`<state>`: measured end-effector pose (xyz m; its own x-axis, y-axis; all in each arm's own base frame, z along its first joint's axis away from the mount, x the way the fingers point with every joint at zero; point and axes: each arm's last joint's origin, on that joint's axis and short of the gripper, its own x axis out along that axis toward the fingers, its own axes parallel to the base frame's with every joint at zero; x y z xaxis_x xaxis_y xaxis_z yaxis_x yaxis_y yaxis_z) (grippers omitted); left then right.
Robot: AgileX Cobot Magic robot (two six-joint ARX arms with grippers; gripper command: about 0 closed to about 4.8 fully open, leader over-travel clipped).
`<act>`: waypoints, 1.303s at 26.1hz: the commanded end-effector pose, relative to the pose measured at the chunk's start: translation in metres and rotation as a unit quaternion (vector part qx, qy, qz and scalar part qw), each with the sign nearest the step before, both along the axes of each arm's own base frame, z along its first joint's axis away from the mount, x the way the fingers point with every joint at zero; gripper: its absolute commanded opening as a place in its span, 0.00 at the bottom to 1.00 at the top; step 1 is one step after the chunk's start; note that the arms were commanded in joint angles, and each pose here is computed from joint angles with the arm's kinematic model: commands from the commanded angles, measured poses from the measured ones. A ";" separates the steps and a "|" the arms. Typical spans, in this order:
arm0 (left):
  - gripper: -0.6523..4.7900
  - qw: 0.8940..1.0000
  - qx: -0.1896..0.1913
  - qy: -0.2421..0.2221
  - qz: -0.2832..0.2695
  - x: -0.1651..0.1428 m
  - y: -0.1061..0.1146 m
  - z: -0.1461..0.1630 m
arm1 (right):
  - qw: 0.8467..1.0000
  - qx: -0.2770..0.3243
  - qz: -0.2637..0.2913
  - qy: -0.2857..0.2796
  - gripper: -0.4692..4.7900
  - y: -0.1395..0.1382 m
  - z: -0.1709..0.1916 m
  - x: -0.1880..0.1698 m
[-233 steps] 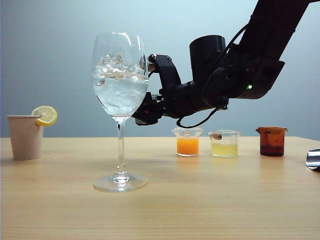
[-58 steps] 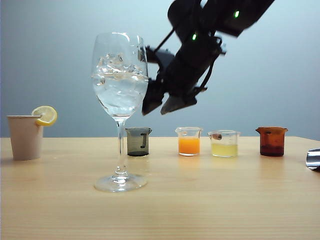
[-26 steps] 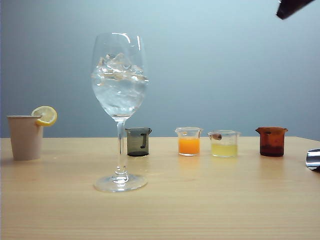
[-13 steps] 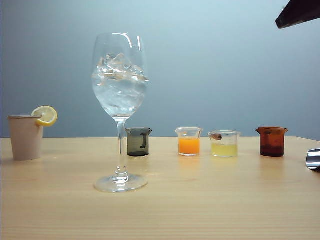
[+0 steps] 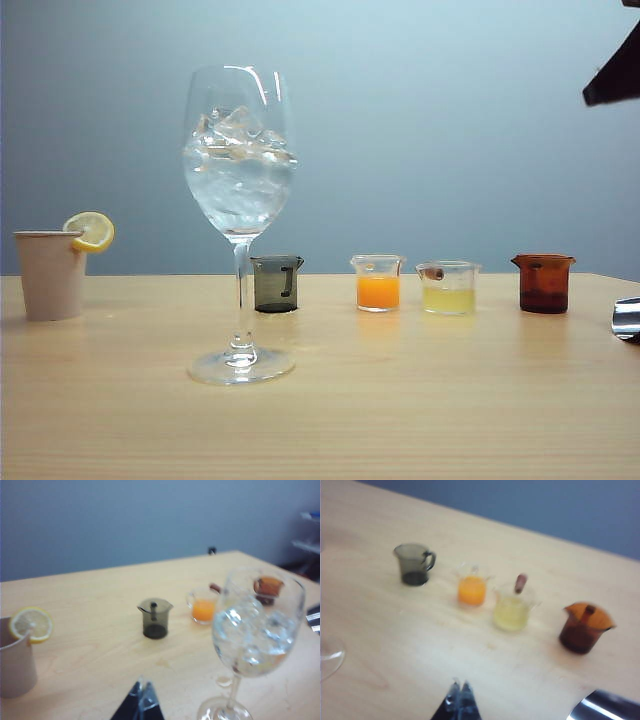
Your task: Pick up the first measuring cup from the left, pour the coconut rum inside into the goblet, and finally put the measuring cup back in its original place.
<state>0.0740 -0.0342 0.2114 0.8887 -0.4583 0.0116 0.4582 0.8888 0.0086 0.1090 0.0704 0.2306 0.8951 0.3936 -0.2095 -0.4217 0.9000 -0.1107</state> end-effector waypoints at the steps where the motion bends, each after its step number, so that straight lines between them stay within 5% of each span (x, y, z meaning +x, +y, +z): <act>1: 0.11 1.000 -0.015 -0.004 0.001 0.004 -0.001 -0.008 | 1.000 0.003 0.004 0.009 0.09 0.000 0.000 0.000; 14: 0.11 0.998 -0.048 -0.050 0.008 0.009 -0.003 -0.015 | 1.000 0.004 0.006 0.009 0.09 0.000 0.000 0.000; 22: 0.11 0.987 -0.050 -0.073 0.132 0.020 0.015 -0.029 | 1.000 0.004 0.006 0.009 0.09 0.000 0.000 -0.001; 27: 0.11 0.975 -0.030 -0.032 0.217 0.023 0.031 -0.038 | 1.000 0.004 0.006 0.009 0.09 0.000 0.000 -0.001; 34: 0.11 0.967 -0.023 -0.003 0.254 0.023 0.036 -0.044 | 1.000 0.004 0.007 0.009 0.09 0.000 0.000 -0.001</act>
<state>0.0975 0.0016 0.1678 0.9990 0.0286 0.0357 -0.0272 0.9989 -0.0385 0.1084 0.0704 0.2279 0.8836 0.4038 -0.2372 -0.4361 0.8941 -0.1023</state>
